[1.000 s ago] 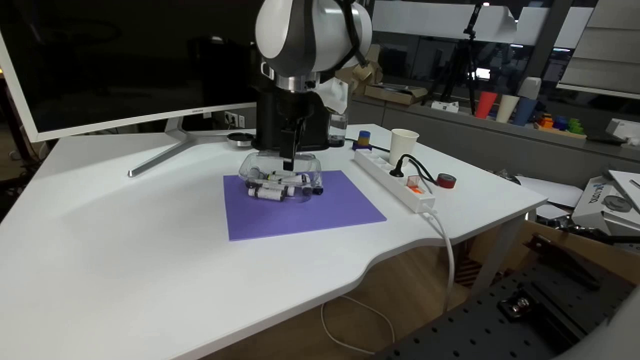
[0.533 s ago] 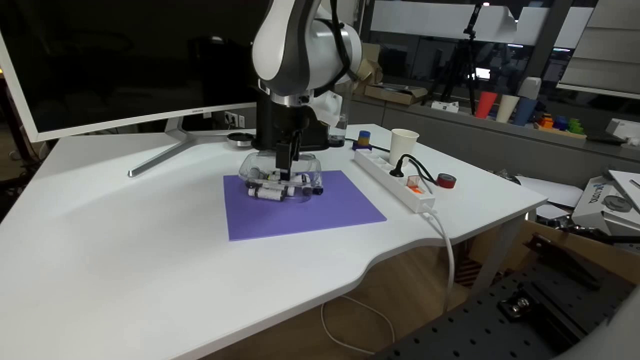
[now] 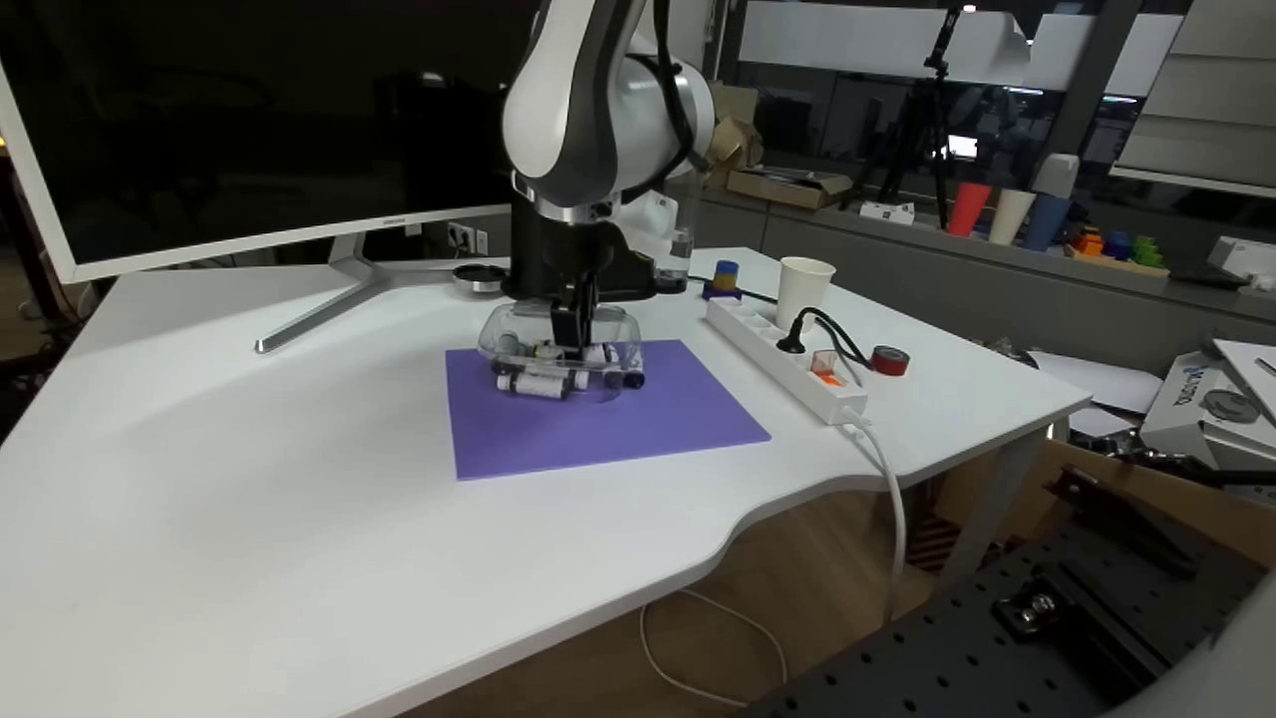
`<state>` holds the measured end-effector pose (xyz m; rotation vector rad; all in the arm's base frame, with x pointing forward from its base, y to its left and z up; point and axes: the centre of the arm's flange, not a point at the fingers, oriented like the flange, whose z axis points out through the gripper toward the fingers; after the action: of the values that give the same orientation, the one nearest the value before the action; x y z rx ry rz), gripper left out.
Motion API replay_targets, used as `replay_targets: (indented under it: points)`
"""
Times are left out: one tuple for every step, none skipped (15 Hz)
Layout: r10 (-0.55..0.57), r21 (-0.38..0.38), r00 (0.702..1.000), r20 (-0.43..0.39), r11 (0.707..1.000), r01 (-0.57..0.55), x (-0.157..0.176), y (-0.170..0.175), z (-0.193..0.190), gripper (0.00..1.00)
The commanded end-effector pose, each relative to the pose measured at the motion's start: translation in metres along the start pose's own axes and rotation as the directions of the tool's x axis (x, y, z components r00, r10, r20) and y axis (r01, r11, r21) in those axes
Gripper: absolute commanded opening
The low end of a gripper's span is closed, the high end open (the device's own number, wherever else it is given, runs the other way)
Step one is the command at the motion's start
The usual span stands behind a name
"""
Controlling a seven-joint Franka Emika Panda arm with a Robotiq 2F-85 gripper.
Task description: Get one of the bottles from the bowl and set it upright on the purple paper
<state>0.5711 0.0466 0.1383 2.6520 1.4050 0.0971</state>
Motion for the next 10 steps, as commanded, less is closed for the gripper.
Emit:
replay_targets:
  points:
    - [0.021, 0.001, 0.999, 0.031, 1.0, -0.021, 0.004, 0.007, 0.002, 0.13]
    - [0.02, 0.004, 0.999, 0.034, 1.0, -0.02, 0.004, 0.007, 0.0, 0.06]
    - [0.024, 0.014, 0.999, 0.046, 1.0, -0.025, 0.005, 0.009, -0.002, 0.06]
    - [0.03, 0.025, 0.998, 0.059, 0.999, -0.032, 0.004, 0.011, -0.005, 0.06]
    - [0.036, 0.032, 0.997, 0.07, 0.999, -0.038, 0.004, 0.013, -0.007, 0.06]
    - [0.046, 0.037, 0.996, 0.081, 0.998, -0.049, 0.003, 0.017, -0.011, 0.06]
    - [0.054, 0.041, 0.995, 0.089, 0.997, -0.058, 0.001, 0.02, -0.015, 0.07]
    - [0.067, 0.041, 0.993, 0.093, 0.997, -0.071, 0.0, 0.024, -0.024, 0.07]
    - [0.081, 0.042, 0.992, 0.096, 0.996, -0.085, -0.002, 0.028, -0.032, 0.06]
    - [0.102, 0.042, 0.99, 0.101, 0.993, -0.107, -0.005, 0.034, -0.044, 0.07]
